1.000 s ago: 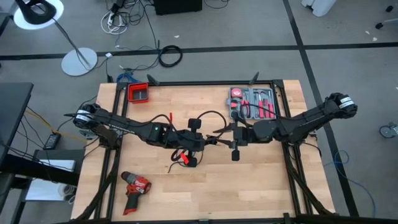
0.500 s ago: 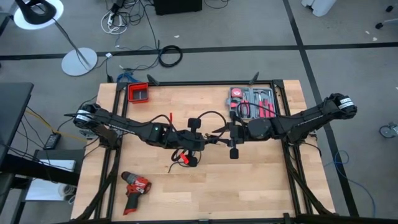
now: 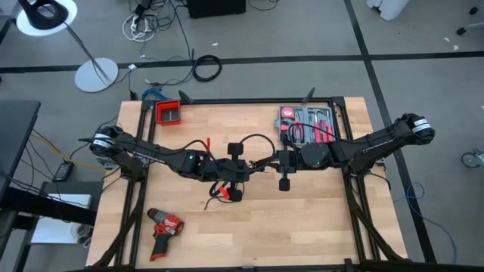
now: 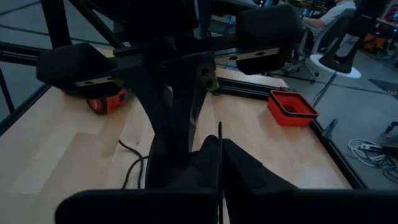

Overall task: Coil cords
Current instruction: Coil the black wire onto the black spool

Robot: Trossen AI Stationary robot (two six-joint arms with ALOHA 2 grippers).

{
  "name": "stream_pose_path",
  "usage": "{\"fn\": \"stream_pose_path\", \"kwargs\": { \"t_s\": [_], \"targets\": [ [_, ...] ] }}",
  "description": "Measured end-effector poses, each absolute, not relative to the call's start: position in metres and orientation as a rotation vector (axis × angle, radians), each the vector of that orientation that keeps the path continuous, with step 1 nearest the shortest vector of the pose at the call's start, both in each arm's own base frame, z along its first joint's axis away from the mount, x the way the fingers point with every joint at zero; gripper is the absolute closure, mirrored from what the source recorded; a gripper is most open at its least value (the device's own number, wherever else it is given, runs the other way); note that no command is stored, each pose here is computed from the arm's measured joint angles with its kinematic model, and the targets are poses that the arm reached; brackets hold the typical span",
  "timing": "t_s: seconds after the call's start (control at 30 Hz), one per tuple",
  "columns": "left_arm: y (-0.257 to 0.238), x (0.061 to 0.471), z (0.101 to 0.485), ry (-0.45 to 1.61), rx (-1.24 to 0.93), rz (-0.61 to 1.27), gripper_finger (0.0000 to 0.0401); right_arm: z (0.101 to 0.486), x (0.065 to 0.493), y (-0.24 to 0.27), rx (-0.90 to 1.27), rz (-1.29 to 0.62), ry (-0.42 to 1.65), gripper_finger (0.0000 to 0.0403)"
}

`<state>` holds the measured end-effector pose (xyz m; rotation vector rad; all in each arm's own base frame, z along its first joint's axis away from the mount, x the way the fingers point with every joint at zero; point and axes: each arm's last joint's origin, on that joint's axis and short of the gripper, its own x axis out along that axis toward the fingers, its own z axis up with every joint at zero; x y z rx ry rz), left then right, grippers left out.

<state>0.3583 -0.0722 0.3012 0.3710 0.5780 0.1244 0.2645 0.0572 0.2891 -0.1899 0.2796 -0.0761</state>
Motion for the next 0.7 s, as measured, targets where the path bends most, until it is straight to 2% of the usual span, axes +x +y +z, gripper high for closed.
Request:
{"fn": "stream_pose_path", "kwargs": {
  "t_s": [0.43, 0.7],
  "targets": [
    [-0.069, 0.346, 0.318, 0.539, 0.264, 0.171, 0.0299, 0.291, 0.254, 0.056, -0.177, -0.083, 0.314, 0.0402],
    [-0.075, 0.335, 0.319, 0.596, 0.194, 0.147, 0.0293, 0.304, 0.244, 0.056, -0.17, -0.085, 0.254, 0.0402]
  ]
}}
